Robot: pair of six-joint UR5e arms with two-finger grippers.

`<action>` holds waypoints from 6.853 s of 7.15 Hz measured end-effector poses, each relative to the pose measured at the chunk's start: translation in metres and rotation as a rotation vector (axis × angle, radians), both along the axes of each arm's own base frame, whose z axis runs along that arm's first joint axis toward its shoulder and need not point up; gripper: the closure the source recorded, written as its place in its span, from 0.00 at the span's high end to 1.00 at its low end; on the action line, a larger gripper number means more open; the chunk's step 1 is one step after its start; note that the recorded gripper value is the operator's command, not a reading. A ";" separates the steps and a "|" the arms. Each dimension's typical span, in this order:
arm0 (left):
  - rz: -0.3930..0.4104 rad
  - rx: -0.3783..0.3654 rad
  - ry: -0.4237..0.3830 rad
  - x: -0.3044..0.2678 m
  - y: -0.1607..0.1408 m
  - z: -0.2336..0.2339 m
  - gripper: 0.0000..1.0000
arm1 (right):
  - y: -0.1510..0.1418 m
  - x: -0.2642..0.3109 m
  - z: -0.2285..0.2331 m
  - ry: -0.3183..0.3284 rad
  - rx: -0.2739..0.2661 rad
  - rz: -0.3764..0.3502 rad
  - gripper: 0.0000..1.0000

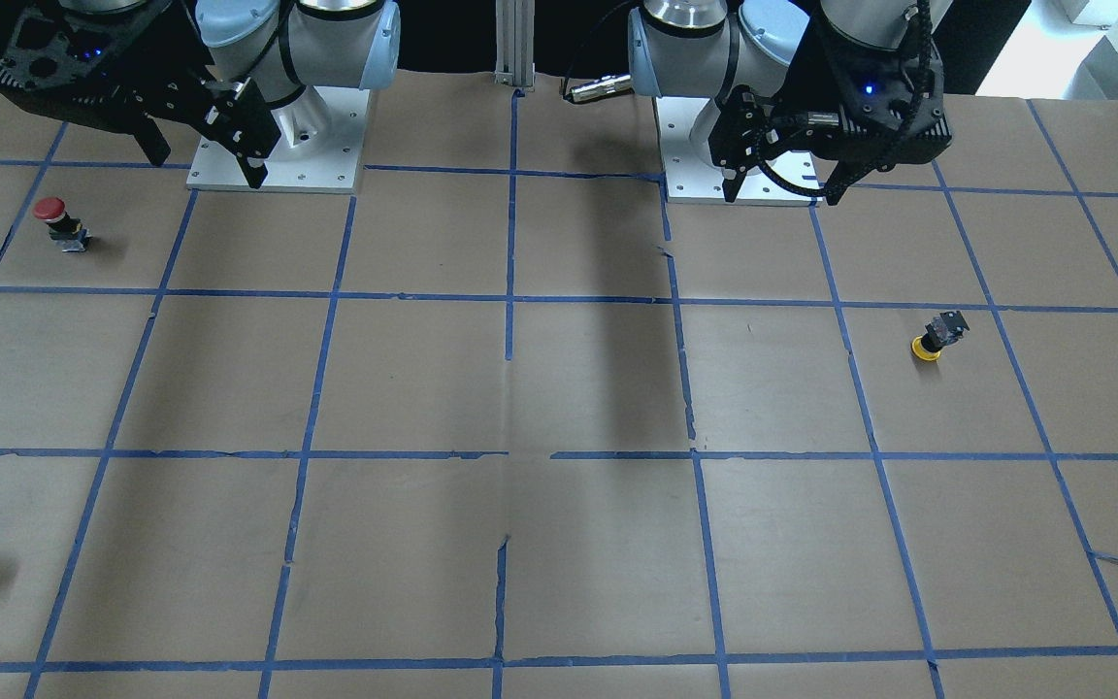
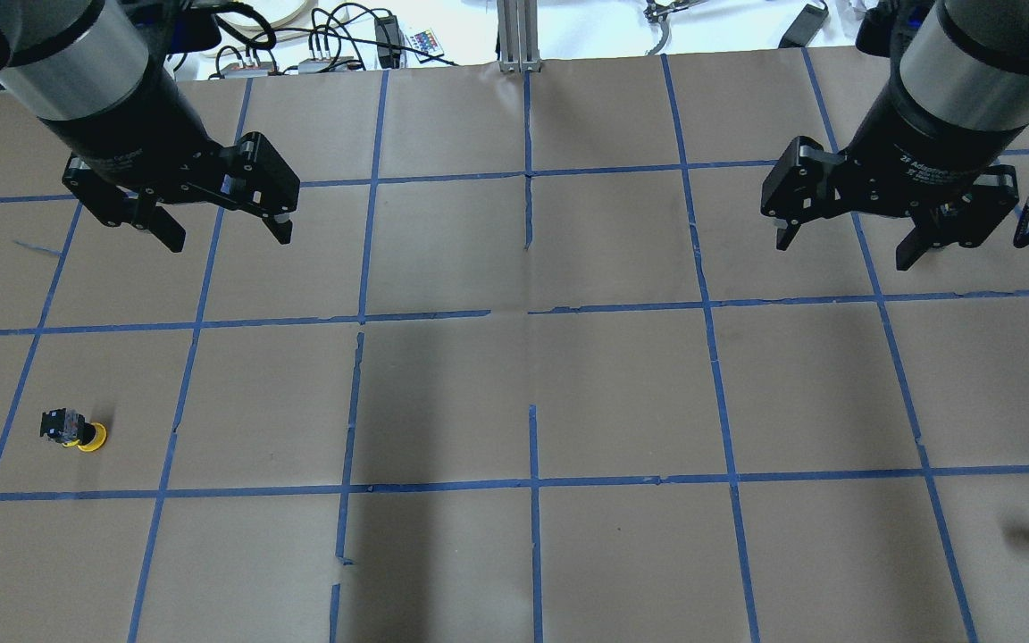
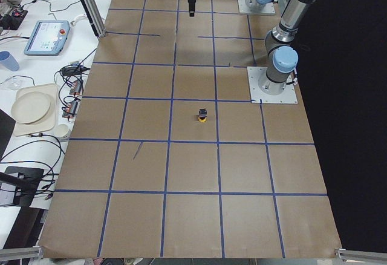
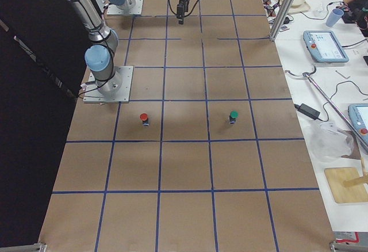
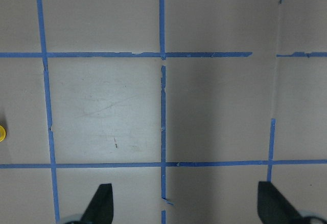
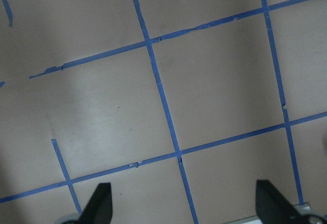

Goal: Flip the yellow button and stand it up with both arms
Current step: 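Move the left gripper down toward the yellow-capped button lying on its side, then lower the left gripper and close it on the yellow button's base, then lift the yellow button with the left gripper and swing it toward center, then raise the yellow button high with the left gripper while the right gripper approaches it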

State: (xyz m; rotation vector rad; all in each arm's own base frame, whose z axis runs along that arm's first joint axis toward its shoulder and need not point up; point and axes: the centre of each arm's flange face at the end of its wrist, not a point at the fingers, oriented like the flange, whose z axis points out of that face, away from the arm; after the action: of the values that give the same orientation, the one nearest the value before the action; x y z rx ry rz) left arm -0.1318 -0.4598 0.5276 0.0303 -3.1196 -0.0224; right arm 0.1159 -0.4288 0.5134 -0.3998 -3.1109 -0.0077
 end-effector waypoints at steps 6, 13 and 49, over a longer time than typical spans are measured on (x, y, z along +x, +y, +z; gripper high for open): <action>-0.184 0.078 -0.090 0.051 0.001 -0.030 0.99 | -0.001 -0.001 0.003 -0.002 -0.006 -0.001 1.00; -0.219 0.159 0.019 0.266 0.029 -0.167 0.95 | -0.004 -0.003 0.002 -0.010 -0.018 -0.009 1.00; -0.076 -0.003 0.875 -0.053 -0.034 -0.043 0.08 | -0.033 -0.059 -0.027 -0.763 0.387 -0.769 1.00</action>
State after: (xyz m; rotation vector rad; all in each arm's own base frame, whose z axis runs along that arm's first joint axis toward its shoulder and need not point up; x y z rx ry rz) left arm -0.1846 -0.4940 0.4845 -0.0768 -2.2438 -0.0241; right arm 0.0564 -0.4614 0.4861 -1.8899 -3.1871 -0.9351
